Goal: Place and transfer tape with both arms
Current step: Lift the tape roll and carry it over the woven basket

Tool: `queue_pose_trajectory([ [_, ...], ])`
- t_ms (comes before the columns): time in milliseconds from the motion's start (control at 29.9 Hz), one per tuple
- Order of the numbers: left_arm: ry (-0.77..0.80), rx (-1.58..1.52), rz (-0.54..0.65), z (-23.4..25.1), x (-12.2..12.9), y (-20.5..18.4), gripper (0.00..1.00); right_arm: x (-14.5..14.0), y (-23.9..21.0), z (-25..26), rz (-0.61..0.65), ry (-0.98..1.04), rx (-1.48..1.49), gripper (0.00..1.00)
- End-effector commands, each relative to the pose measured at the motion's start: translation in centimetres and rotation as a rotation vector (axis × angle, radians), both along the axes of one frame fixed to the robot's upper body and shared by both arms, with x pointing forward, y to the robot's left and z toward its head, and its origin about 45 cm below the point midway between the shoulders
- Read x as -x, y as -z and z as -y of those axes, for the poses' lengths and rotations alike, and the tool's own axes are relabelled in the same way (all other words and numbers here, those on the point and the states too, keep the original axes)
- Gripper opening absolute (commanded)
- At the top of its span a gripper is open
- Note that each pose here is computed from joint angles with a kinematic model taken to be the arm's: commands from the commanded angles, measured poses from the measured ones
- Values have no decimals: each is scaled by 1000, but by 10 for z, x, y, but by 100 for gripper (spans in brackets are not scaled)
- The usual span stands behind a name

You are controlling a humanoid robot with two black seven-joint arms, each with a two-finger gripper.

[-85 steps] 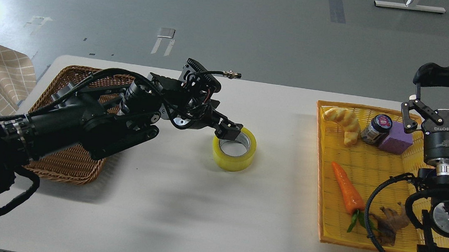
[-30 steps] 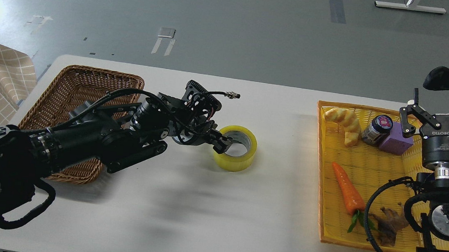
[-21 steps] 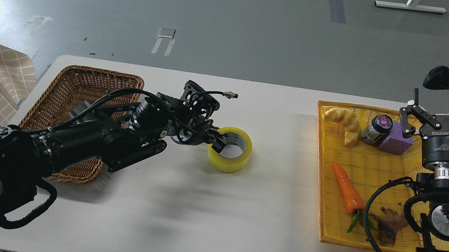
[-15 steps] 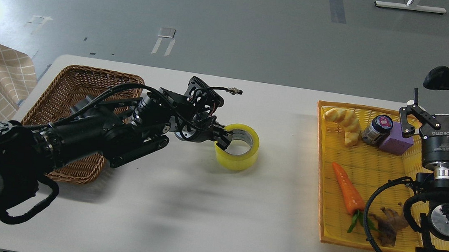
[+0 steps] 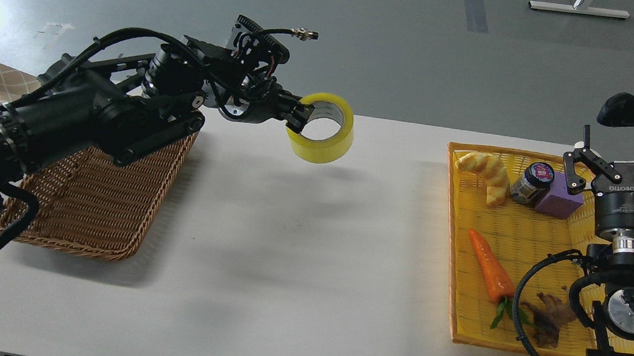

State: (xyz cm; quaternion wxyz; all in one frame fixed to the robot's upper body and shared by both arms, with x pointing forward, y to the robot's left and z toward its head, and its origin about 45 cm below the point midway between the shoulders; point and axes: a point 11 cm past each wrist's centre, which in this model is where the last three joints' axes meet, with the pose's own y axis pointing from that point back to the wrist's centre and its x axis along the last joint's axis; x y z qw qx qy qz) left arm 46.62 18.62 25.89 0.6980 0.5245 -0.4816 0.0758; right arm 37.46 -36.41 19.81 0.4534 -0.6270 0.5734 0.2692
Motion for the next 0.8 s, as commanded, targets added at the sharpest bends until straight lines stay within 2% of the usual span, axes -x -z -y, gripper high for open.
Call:
queue_pose_trajectory([
  [0,-66,-28,18,-45,-5,-11,0,0,0,0,1,0,0,100],
  [267,-185,-92,42,-127,0,-29,0,-2,-2,-1,6,-2,-1,100],
  [768,-304,-218,-15,-207,25,-14,0,-4,-1,-4,2,-4,-9,100],
])
